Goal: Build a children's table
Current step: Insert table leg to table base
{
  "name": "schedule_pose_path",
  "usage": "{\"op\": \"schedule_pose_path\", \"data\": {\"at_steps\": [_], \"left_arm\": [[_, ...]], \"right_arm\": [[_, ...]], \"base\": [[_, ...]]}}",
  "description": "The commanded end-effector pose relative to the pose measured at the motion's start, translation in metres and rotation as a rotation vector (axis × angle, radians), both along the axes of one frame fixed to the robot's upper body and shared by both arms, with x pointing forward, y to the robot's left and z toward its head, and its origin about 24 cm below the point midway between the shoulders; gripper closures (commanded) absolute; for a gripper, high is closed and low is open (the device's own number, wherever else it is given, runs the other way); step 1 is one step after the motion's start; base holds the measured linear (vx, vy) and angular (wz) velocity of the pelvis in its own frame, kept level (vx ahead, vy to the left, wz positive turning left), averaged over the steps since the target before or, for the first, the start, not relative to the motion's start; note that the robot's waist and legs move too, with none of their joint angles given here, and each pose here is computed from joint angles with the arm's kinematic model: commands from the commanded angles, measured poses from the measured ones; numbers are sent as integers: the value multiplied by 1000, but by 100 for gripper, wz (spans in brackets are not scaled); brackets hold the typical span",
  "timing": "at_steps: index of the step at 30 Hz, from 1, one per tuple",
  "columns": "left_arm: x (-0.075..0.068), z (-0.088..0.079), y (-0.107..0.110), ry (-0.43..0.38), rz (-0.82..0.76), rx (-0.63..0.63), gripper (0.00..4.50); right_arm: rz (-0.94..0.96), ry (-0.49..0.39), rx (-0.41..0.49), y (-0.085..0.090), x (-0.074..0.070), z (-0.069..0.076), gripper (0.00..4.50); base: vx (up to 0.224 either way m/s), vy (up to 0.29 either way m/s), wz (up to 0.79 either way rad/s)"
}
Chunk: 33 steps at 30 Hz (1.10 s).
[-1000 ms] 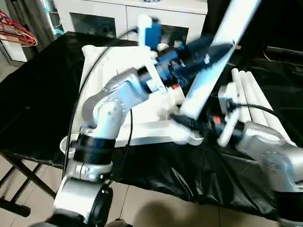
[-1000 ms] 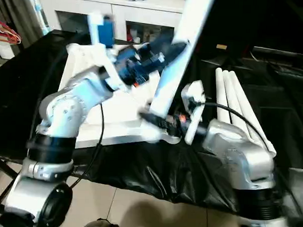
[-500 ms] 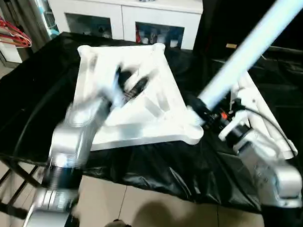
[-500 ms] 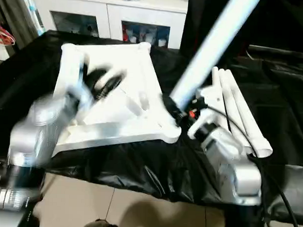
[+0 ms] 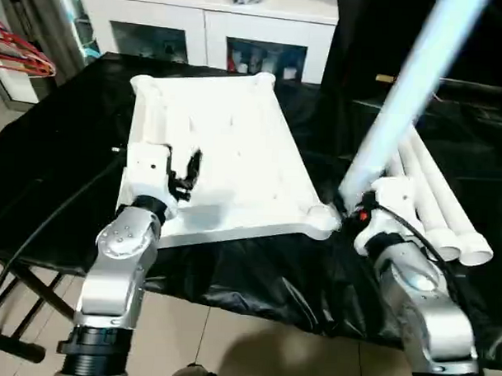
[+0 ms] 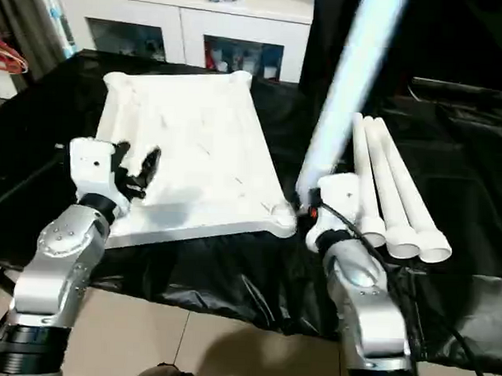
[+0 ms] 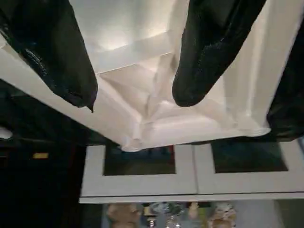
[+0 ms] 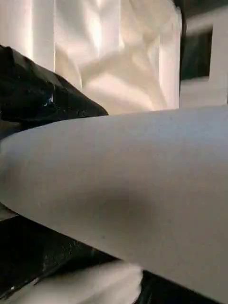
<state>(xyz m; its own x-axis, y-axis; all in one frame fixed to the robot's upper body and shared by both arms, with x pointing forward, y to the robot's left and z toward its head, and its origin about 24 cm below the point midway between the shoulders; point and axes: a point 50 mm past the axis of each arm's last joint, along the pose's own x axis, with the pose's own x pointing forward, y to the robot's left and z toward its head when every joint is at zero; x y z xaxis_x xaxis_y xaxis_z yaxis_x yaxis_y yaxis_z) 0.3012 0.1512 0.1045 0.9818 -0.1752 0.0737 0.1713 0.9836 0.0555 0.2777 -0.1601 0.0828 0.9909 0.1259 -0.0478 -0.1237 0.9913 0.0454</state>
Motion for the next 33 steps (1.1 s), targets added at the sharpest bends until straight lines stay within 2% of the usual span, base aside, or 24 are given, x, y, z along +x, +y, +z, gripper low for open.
{"op": "schedule_pose_path", "data": {"at_steps": [1, 5, 10, 12, 16, 22, 25, 28, 30, 33], "left_arm": [[0, 1, -4, -10, -4, 9, 153], [1, 1, -7, -16, -7, 38, 153], [2, -1, -2, 1, 17, 26, 153], [4, 0, 3, 7, 36, 19, 153], [1, 5, -2, -12, -32, 25, 153], [-2, 1, 0, 2, -65, 18, 153], [-1, 3, -4, 3, -86, 22, 153], [-4, 4, -7, 5, -135, 30, 153], [-6, -2, -6, 24, -140, 40, 153], [-8, -1, -10, 34, -179, 36, 153]], "right_arm": [[-47, -9, 36, -10, 0, 4, 256], [-47, 12, 37, -13, 0, 1, 256], [29, 48, 9, -6, -3, -4, 256], [39, 72, 37, -4, -3, -6, 256], [116, 63, 33, 4, -1, -3, 256], [193, 58, -79, 13, -1, -6, 256], [211, 64, -70, 14, -1, -6, 256], [189, 73, -12, 12, -1, -7, 256], [174, 73, -16, 10, -1, -8, 256], [190, 69, -19, 10, -3, -7, 256]], "base": [[0, 0, 0], [9, -63, 6], [-10, -173, 0], [-15, -162, -2], [-29, -62, 2], [0, 0, 0], [0, 0, 0], [26, -30, 2], [110, -86, -2], [105, -22, 0]]}}
